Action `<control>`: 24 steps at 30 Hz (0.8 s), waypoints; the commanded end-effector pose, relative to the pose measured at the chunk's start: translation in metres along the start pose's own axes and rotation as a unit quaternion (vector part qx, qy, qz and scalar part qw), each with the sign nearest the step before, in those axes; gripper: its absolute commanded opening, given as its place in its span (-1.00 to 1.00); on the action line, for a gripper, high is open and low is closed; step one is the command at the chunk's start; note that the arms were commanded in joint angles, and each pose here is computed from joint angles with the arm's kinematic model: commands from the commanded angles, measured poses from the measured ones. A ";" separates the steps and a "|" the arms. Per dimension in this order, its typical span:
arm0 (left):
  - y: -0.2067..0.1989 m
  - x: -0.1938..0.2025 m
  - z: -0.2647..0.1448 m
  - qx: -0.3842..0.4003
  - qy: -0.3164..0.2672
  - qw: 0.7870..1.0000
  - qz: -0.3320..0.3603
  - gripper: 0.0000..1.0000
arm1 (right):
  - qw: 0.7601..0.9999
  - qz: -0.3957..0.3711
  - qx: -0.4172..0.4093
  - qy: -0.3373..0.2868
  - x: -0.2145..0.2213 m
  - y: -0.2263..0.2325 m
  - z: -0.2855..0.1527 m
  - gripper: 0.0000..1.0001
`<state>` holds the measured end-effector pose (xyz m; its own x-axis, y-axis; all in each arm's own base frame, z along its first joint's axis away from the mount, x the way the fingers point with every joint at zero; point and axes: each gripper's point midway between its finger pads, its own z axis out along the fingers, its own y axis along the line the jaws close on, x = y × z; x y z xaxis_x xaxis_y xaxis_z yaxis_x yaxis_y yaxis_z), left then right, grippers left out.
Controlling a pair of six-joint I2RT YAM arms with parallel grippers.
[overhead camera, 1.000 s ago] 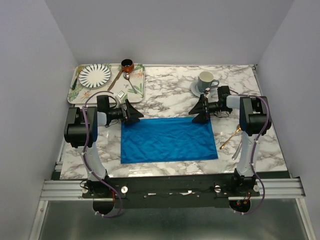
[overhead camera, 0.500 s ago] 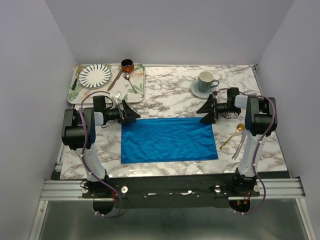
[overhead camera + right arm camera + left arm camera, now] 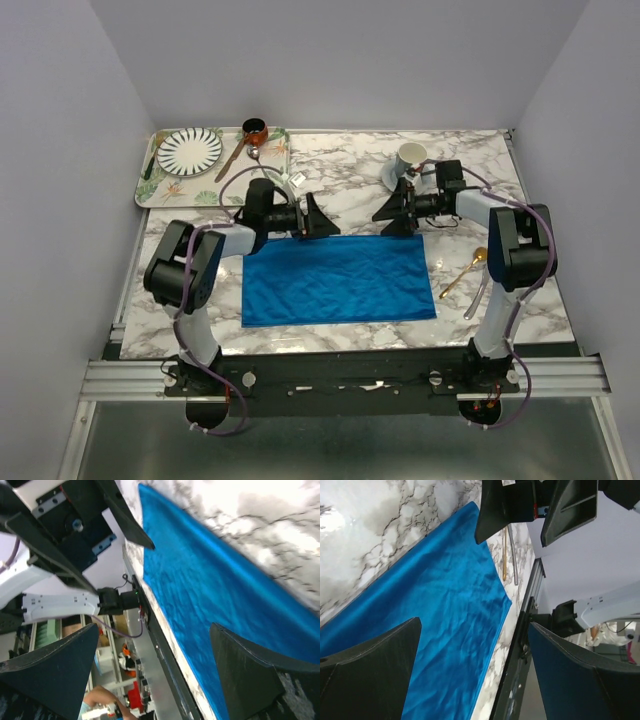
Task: Fold the napkin into a case and place the utensils inside
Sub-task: Smooth out the rectangle-folded napkin at the center of the board.
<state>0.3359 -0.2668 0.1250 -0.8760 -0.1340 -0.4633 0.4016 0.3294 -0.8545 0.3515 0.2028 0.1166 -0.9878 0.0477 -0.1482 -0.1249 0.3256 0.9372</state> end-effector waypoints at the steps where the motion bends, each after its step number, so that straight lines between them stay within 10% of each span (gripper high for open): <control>1: -0.009 -0.015 0.048 0.014 -0.030 0.999 -0.031 0.97 | 0.997 0.055 0.049 -0.035 -0.014 -0.038 0.005 1.00; 24: 0.076 0.028 0.097 -0.100 0.012 0.988 -0.121 0.97 | 0.978 0.132 0.147 -0.061 -0.011 -0.102 0.010 1.00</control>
<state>0.3731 -0.3485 0.0625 -0.9341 -0.2119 -0.2872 0.1939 0.3744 -0.9068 0.3754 0.1899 0.0518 -0.9761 0.2162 0.0208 0.1213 0.4630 0.8780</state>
